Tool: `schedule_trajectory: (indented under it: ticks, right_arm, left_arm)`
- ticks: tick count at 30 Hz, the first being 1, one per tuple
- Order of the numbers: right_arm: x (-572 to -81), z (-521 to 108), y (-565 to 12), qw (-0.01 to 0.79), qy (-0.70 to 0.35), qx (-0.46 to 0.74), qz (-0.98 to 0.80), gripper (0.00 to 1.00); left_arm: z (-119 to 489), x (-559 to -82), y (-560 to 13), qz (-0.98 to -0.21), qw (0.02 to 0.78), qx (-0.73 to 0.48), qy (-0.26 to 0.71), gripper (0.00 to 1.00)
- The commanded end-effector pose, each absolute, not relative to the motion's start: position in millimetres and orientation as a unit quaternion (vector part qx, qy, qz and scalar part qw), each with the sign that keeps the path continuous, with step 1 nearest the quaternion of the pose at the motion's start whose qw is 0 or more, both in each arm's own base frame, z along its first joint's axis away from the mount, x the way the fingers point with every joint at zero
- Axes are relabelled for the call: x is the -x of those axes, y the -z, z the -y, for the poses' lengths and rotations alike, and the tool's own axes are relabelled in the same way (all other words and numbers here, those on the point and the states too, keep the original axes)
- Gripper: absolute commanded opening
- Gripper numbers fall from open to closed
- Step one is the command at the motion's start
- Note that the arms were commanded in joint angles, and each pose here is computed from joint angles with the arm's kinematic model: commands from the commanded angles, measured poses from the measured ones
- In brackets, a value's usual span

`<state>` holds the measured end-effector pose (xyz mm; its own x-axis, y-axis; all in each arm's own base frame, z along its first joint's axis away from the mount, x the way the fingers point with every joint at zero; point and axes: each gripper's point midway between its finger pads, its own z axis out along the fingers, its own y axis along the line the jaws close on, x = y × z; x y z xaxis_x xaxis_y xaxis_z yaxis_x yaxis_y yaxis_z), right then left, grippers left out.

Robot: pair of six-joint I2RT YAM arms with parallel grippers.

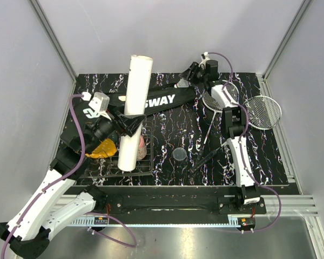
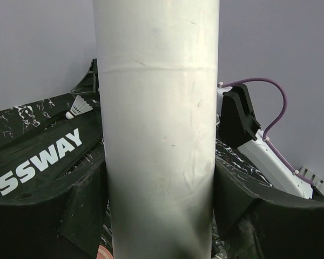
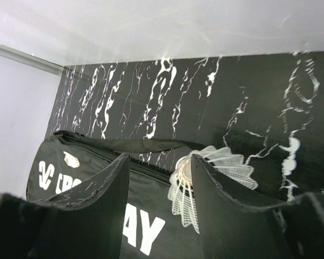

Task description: Pack up the badminton gear

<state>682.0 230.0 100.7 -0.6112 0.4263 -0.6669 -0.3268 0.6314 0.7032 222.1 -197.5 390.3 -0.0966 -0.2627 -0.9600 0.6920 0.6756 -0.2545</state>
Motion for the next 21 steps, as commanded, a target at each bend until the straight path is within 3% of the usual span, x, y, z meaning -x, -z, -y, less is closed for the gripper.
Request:
schedule_trajectory:
  ticks: [1,5,9,10,14,17,21]
  right_arm:
    - [-676.5,-258.9,-105.7,0.442,-0.437,-0.010,-0.783,0.54]
    - [-678.2,-261.9,-99.2,0.443,-0.428,-0.021,-0.787,0.45]
    - [-680.8,-255.0,-132.3,0.456,-0.413,-0.038,-0.787,0.10]
    - [-676.6,-252.7,-139.0,0.449,-0.404,-0.045,-0.796,0.07]
    - [-640.5,-240.0,-219.9,0.447,-0.385,-0.035,-0.806,0.00]
    - [-583.2,-228.1,-277.1,0.429,-0.372,-0.023,-0.823,0.00]
    - [-469.9,-215.0,-335.0,0.412,-0.400,0.000,-0.819,0.00]
  left_arm:
    - [191.2,-212.3,-426.6,-0.602,0.684,-0.165,0.378,0.28]
    - [189.8,-211.2,-428.4,-0.602,0.685,-0.164,0.376,0.28]
    - [192.9,-217.9,-421.2,-0.613,0.679,-0.176,0.362,0.27]
    - [194.2,-219.3,-418.6,-0.615,0.679,-0.183,0.357,0.27]
    - [206.7,-228.9,-395.5,-0.633,0.657,-0.242,0.329,0.23]
    - [210.2,-233.5,-389.4,-0.635,0.653,-0.274,0.308,0.21]
    - [209.9,-235.3,-380.3,-0.619,0.665,-0.310,0.281,0.20]
